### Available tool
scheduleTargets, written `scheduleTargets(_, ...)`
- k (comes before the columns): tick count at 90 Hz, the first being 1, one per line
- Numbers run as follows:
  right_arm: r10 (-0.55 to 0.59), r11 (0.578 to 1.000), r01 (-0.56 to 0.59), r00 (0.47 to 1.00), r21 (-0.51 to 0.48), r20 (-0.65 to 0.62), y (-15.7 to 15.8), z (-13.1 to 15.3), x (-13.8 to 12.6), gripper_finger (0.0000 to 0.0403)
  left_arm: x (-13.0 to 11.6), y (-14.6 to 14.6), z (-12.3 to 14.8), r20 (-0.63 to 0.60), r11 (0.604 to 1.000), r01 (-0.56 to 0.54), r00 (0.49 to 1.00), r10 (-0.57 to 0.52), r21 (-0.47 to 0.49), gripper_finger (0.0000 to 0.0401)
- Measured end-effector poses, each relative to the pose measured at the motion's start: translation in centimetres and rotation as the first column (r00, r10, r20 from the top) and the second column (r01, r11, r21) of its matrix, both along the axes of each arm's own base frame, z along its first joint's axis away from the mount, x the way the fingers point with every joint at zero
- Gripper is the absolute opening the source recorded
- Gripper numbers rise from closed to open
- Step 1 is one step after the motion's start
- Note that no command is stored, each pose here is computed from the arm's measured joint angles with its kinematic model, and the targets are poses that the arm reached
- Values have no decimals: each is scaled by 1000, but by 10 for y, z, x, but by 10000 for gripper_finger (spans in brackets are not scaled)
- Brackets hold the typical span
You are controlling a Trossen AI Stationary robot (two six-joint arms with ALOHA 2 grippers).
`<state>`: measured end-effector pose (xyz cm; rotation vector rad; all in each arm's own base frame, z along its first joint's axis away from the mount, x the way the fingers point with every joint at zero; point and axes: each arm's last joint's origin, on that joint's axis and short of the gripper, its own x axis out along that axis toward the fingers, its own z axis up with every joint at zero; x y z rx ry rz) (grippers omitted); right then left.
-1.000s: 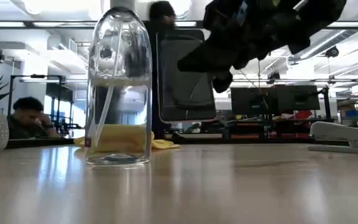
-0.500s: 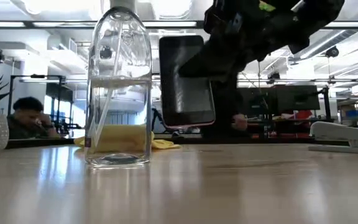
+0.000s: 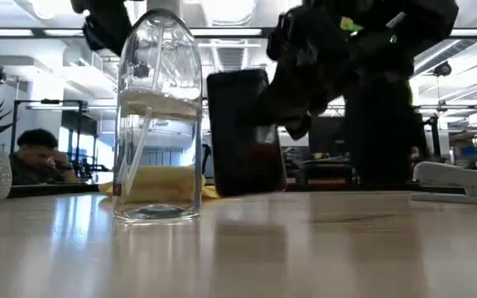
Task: Apply microfiber cloth
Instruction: Spray the front and back of the cellphone using the spray bottle
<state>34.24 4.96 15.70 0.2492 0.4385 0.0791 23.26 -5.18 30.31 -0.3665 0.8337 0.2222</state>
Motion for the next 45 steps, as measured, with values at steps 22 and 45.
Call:
scheduleTargets(22,40,999,-40,999,33,-4,17,-5,7,4,7,-1,-10,191,997,61,980,-52,-45,130)
scheduleTargets(45,70,997,-70,997,36,18,29,1,12,4,13,11,-14,169,1000,29,985,-30,10,113)
